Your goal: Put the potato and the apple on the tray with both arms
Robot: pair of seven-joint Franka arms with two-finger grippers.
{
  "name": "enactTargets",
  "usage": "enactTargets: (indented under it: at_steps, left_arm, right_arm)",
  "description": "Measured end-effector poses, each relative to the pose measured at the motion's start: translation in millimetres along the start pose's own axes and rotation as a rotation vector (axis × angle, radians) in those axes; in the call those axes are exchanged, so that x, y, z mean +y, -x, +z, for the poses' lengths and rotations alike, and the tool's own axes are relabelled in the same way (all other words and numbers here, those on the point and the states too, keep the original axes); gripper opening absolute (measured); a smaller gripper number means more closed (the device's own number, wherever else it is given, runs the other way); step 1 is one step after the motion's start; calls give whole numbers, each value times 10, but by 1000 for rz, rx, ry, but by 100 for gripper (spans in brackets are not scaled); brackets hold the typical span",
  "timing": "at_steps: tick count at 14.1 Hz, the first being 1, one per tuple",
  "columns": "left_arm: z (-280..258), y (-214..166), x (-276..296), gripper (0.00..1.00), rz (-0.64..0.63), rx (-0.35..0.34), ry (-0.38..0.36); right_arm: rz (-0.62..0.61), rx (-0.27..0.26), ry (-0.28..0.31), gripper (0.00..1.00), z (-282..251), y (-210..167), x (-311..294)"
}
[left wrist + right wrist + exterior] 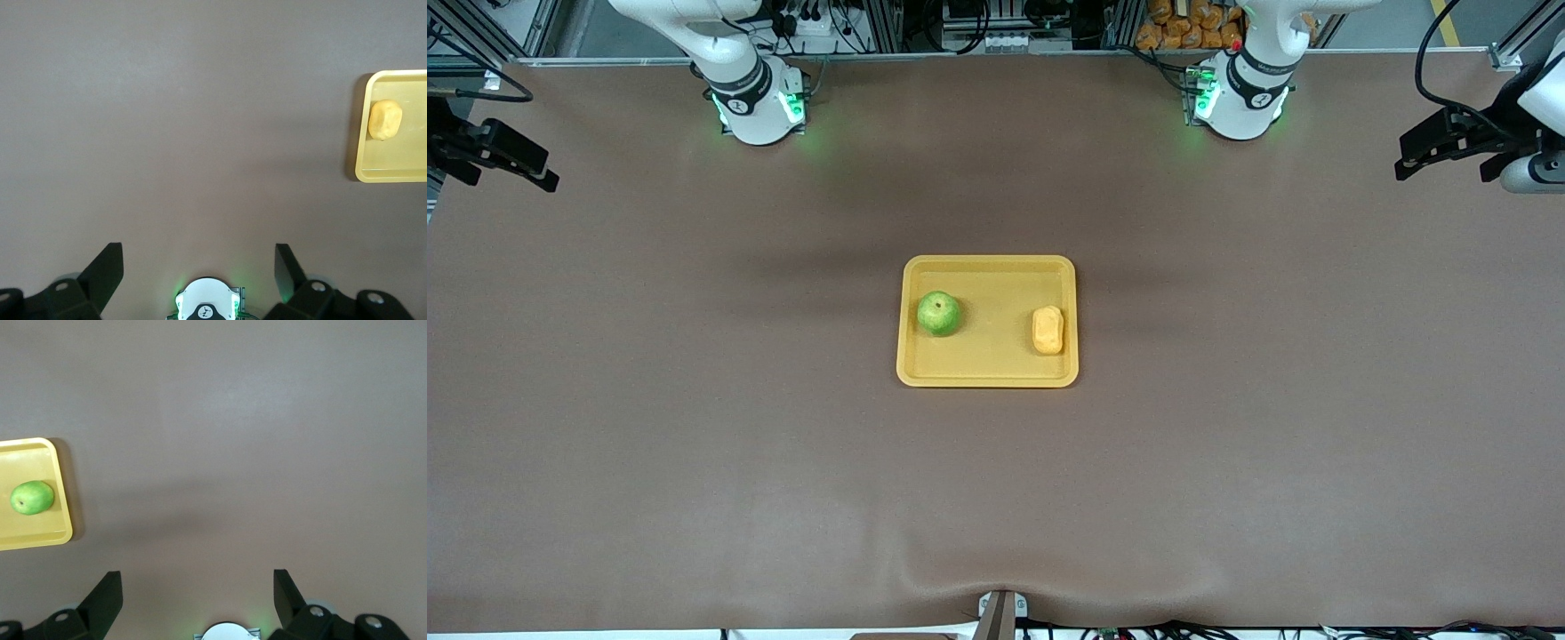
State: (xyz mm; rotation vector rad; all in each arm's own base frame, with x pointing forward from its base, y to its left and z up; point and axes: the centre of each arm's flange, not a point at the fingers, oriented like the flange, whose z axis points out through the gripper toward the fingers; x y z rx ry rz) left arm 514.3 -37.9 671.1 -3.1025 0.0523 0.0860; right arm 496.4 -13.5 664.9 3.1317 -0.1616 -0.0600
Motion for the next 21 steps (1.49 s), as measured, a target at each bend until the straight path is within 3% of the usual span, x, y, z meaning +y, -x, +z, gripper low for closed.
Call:
enactTargets:
  at_steps: [5,16,21]
  left_arm:
    - [0,-1,-13,100,-2,0,0]
    - [0,0,-9,100,-2,0,0]
    - [0,0,7,100,-61,0,0]
  right_arm:
    - [-9,49,0,100,-162,-20,-44]
    - [-32,53,0,100,-131,-99,-34]
    - [-34,53,1,100,-130,-101,-35]
